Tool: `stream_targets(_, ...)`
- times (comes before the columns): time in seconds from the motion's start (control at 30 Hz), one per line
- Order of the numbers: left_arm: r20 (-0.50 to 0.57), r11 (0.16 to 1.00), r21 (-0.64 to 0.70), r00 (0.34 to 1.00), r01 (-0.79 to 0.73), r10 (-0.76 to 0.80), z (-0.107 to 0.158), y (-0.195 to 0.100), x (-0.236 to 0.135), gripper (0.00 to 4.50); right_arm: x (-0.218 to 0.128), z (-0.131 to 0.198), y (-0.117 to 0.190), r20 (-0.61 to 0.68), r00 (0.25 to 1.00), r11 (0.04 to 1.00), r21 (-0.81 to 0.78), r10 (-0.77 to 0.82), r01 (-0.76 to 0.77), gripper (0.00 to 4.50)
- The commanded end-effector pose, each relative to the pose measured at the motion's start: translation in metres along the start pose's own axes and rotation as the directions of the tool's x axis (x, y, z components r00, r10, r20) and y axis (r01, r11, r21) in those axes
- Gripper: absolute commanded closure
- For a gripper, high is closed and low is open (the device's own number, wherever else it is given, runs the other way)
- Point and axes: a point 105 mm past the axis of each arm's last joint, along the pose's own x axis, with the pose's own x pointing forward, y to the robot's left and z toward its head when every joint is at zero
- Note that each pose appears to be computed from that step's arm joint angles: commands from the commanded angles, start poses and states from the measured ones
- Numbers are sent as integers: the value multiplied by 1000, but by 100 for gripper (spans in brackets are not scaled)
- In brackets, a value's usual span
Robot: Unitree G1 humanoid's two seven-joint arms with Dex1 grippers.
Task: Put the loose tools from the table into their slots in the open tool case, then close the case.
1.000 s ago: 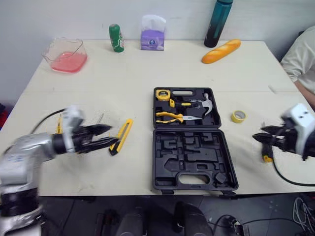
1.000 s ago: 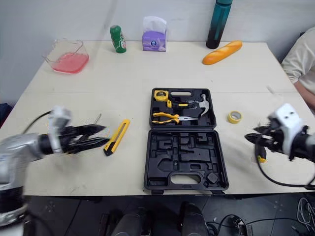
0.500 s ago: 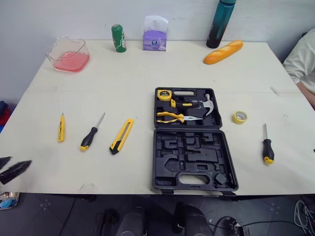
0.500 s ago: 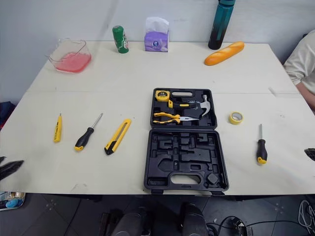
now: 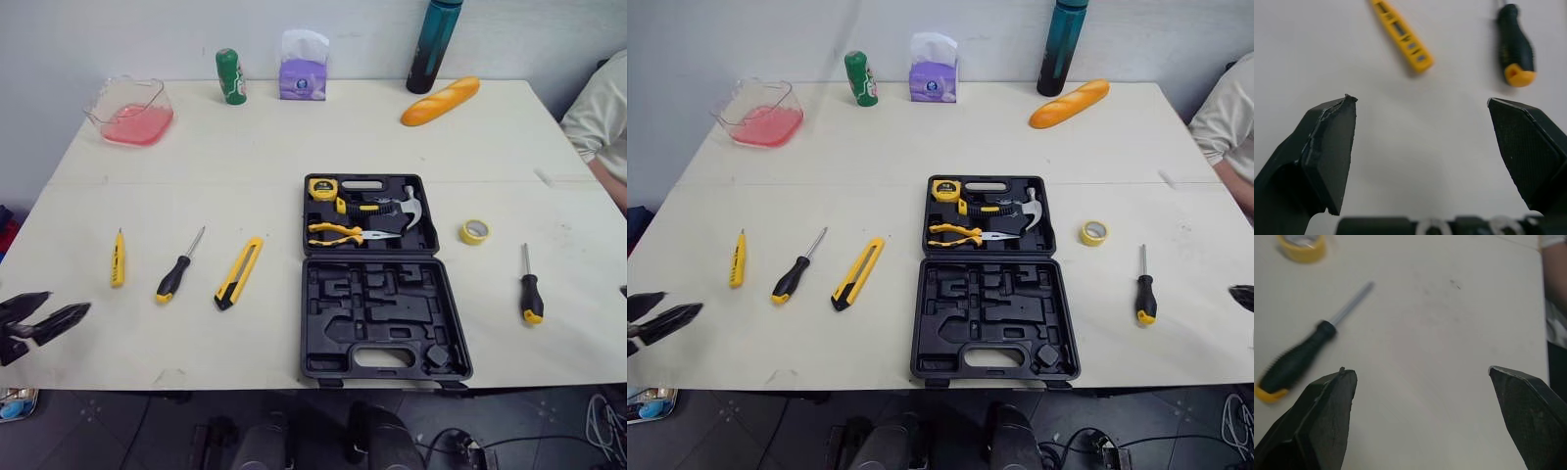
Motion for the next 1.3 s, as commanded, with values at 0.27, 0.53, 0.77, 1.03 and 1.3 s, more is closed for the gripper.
stream_targets(0.27,-60,995,96,998,26,-20,18,-58,53,0,31,92,155,222,782,811,-217,582,-543,3)
stream_targets(0.53,-85,997,70,996,13,-7,11,-68,84,0,41,126,234,251,534,590,-373,807,-716,3)
stream_targets(0.77,-138,997,57,990,44,-36,0,-72,103,125,53,141,263,235,436,495,-437,869,-751,0)
stream_targets(1.03,-106,998,50,994,41,-35,7,-64,100,346,59,147,272,252,415,485,-453,874,-748,0)
stream_targets(1.3,-145,840,356,912,409,-383,75,-113,75,346,57,140,262,243,459,520,-432,854,-737,0)
